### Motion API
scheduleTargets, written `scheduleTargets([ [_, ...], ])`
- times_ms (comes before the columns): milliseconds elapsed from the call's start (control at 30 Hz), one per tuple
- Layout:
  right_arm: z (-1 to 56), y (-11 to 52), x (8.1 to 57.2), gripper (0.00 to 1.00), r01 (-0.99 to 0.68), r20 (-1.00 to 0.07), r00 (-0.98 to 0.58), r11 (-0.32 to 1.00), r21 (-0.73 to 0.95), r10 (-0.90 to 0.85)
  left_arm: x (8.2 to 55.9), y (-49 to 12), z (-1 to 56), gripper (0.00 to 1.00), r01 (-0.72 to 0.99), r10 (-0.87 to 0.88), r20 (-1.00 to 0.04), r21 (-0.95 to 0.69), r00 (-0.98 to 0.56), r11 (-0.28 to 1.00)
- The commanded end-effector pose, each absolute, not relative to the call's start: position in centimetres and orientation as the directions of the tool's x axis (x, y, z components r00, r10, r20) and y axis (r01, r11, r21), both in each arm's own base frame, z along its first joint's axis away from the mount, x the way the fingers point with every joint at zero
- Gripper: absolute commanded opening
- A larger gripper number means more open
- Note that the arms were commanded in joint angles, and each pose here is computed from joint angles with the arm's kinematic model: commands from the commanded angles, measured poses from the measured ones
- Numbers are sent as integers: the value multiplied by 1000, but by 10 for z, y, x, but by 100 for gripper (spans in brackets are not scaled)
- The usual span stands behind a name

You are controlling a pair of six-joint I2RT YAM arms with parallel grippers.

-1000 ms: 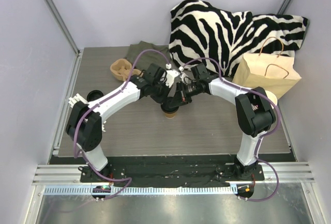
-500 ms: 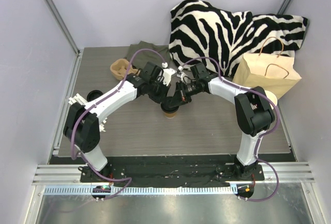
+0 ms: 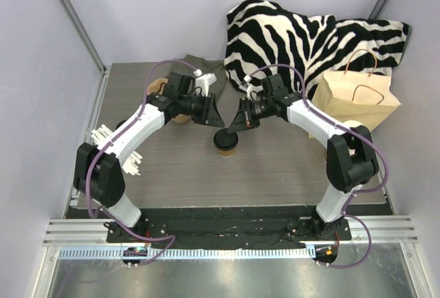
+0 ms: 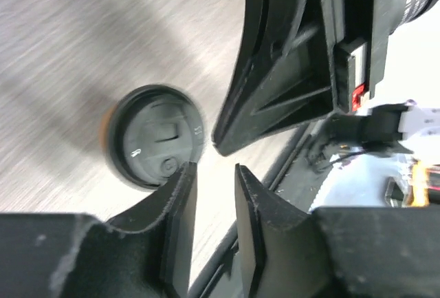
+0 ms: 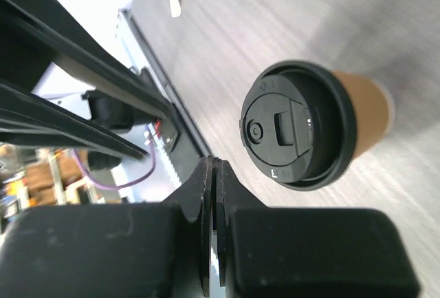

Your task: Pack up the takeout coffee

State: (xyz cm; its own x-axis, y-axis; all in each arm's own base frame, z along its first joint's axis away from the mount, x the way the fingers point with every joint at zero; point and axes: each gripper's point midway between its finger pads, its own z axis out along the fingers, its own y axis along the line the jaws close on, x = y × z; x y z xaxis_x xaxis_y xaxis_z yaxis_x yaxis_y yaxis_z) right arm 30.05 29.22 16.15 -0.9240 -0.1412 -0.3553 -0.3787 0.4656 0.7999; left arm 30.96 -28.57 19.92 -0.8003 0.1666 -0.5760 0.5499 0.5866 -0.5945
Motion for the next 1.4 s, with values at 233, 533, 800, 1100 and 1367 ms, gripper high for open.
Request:
scheduleTargets([
  [233, 185, 314, 296, 1, -284, -286, -957, 317, 905, -41, 299, -302, 241, 26, 514, 7, -544, -788, -839, 338],
  [533, 195, 323, 299, 1, -129, -154, -973, 147, 981, 171, 297, -285, 232, 25, 527, 12, -585, -722, -811, 448],
  [800, 178, 324, 296, 1, -58, -78, -970, 91, 994, 229, 299, -280, 232, 25, 583, 63, -636, -657, -769, 479],
  [1100, 153, 326, 295, 1, -34, -54, -976, 97, 995, 212, 290, -289, 221, 24, 669, 193, -688, -536, -700, 515],
  [1367, 129, 320, 294, 1, -34, -87, -971, 234, 972, 221, 289, -289, 214, 23, 689, 246, -698, -471, -673, 550],
])
